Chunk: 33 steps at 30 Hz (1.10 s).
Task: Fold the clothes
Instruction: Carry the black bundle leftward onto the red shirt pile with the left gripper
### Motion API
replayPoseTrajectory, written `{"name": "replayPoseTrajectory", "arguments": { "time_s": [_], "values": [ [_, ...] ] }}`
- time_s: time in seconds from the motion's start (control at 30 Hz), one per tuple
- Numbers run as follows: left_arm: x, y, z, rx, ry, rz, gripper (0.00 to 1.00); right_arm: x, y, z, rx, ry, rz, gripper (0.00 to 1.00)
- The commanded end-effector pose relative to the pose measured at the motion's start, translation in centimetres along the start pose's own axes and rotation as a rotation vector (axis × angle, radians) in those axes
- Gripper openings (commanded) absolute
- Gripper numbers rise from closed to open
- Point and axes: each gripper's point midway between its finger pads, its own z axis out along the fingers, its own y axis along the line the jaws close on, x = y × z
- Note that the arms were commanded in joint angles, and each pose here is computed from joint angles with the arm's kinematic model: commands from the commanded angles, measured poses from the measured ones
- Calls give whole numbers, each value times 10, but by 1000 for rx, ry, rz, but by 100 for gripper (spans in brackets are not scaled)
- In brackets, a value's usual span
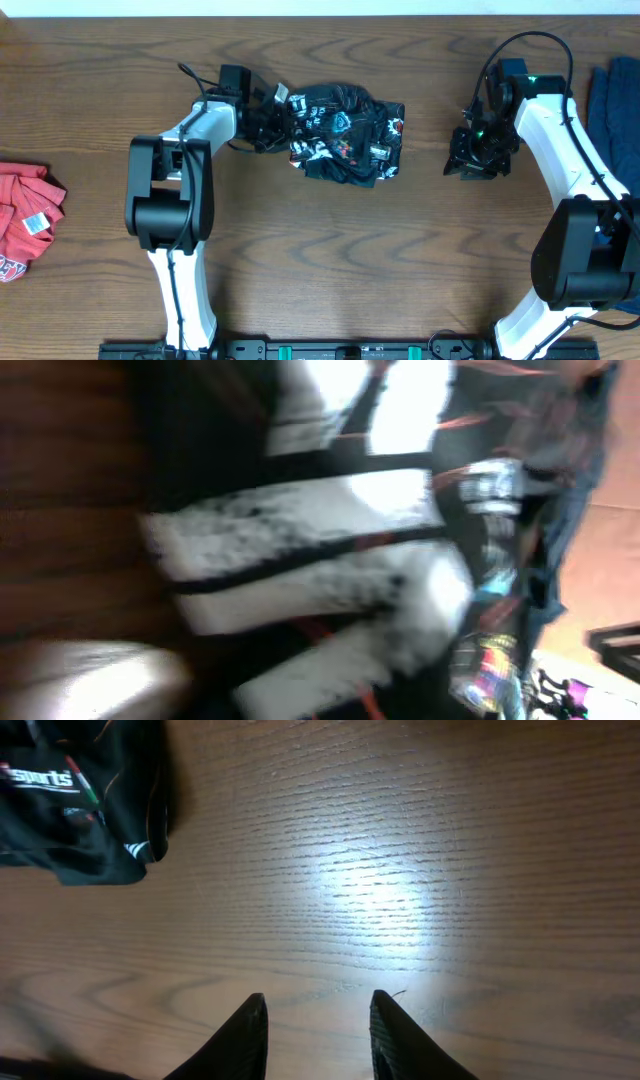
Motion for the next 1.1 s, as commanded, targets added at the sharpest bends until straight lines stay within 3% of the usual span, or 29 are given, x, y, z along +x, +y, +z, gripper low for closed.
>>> {"name": "replayPoseTrajectory", "arguments": {
  "time_s": [0.0, 0.1, 0.73, 0.77, 0.83, 0.9, 0.97, 1.07],
  "values": [
    [3, 28, 5, -101, -1, -43, 77, 2, 4, 1, -7, 3, -7, 33],
    [2, 28, 5, -100, -6, -37, 90, 1, 4, 1, -8, 0, -9, 33],
    [8, -11, 50, -111, -6, 124, 92, -3, 5, 1, -12, -16, -13, 32],
    [9, -13, 52, -115, -5, 130, 85, -3, 5, 1, -12, -16, -14, 32],
    [10, -12, 54, -131, -7, 124, 59, -3, 5, 1, -12, -16, -14, 31],
    [9, -10, 54, -143, -13, 108, 45, -3, 5, 1, -11, -14, -13, 29],
    [8, -10, 55, -143, -16, 94, 6, -2, 5, 1, -10, -12, -12, 22],
    [6, -9, 55, -147, -27, 98, 6, -2, 5, 1, -10, -10, -12, 13]
  ]
}}
